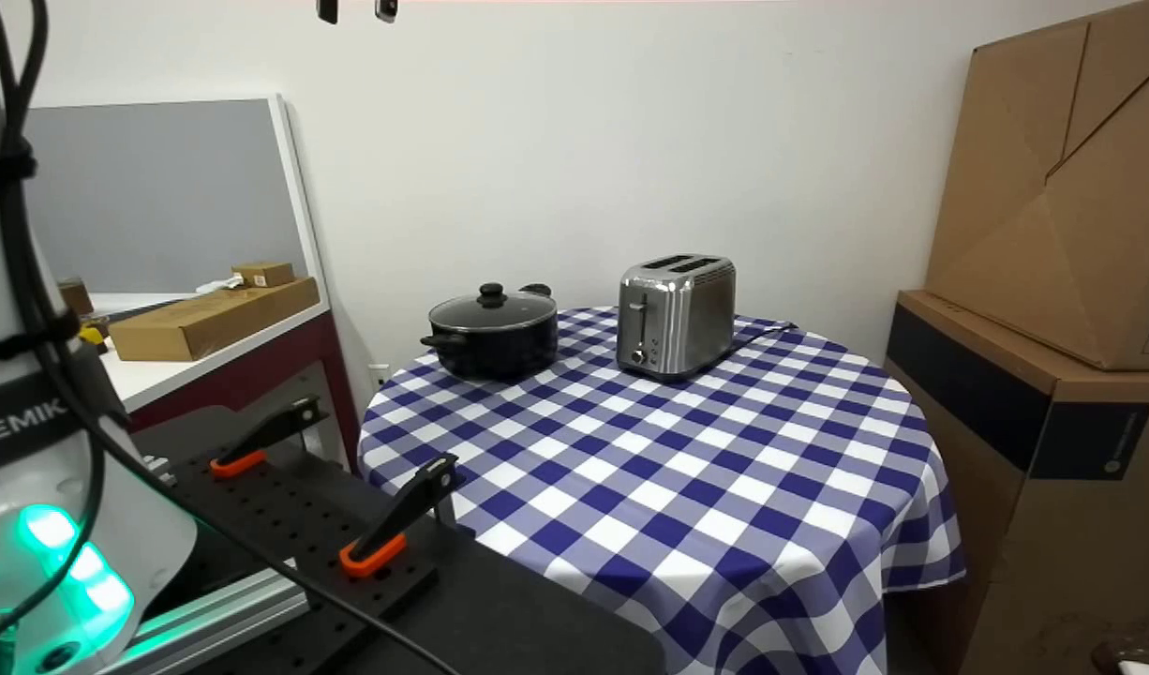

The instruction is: Turn off the toaster

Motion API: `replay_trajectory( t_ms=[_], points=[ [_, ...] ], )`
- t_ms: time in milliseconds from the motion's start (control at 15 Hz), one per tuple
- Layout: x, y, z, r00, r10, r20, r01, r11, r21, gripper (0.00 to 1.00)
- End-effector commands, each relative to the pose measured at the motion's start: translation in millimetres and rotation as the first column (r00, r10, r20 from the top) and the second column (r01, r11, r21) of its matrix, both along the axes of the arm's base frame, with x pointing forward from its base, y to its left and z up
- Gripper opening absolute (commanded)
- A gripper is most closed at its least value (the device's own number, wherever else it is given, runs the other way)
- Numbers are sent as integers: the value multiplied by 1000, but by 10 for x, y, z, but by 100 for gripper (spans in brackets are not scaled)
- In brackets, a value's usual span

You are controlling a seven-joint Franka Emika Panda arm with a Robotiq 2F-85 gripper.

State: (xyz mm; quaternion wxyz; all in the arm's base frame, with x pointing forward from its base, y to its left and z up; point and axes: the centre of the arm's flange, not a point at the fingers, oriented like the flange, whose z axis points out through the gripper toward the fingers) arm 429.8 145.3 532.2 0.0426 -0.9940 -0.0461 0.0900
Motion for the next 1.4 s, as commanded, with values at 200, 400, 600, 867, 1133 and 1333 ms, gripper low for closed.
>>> replay_trajectory(
  t_ms=[200,400,600,867,1133,1333],
  points=[
    [0,0,0,1000,0,0,0,1000,0,100],
    [0,0,0,1000,0,0,0,1000,0,100],
    [-4,-5,7,998,-22,51,24,999,-41,100],
    [136,-34,26,964,-13,264,49,990,-132,100],
    [392,-117,-44,891,-146,429,190,980,-63,100],
    [600,-310,-213,822,-240,516,296,955,-27,100]
  ],
)
